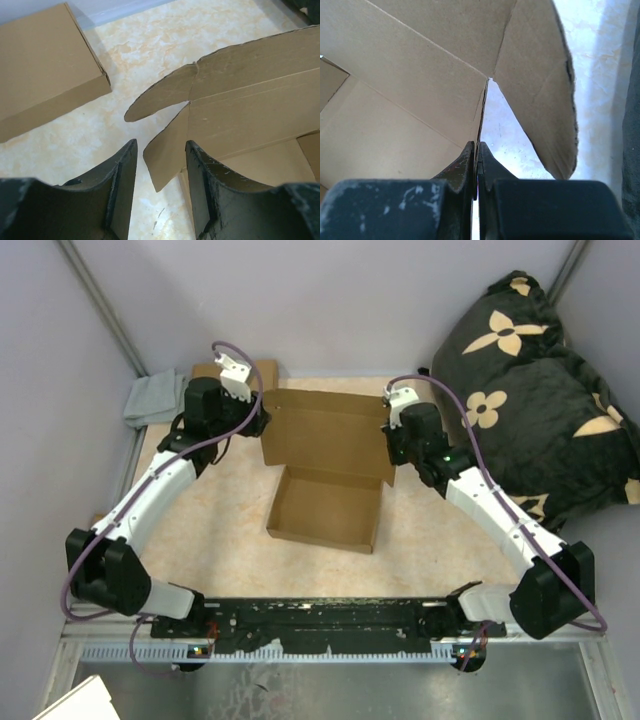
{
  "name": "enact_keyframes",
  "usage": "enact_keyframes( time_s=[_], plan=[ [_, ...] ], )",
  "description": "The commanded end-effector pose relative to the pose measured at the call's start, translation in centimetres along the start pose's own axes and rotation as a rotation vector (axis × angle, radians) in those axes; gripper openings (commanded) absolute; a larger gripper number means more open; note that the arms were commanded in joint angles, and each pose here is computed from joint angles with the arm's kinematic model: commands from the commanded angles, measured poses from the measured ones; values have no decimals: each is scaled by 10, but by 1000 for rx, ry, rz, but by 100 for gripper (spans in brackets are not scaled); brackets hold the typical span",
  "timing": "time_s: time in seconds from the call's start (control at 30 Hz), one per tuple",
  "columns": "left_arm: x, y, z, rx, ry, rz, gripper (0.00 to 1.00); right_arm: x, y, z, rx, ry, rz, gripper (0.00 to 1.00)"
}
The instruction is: Fold the paper box
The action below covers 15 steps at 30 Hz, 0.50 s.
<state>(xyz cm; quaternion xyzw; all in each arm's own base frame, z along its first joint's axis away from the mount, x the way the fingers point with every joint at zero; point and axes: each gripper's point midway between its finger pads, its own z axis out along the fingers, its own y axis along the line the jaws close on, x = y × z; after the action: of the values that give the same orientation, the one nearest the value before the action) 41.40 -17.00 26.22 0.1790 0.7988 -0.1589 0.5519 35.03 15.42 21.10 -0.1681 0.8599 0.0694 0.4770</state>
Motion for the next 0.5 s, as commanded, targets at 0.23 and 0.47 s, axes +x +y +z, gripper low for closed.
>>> enact_keyframes(
  time_s=[0.23,0.47],
  plan=[
    [-1,18,11,-84,12,66,50,-29,10,-18,-46,-88,-31,0],
    [-5,14,8,-59,-20,100,50,-25,15,-19,-65,-72,-44,0]
  ],
)
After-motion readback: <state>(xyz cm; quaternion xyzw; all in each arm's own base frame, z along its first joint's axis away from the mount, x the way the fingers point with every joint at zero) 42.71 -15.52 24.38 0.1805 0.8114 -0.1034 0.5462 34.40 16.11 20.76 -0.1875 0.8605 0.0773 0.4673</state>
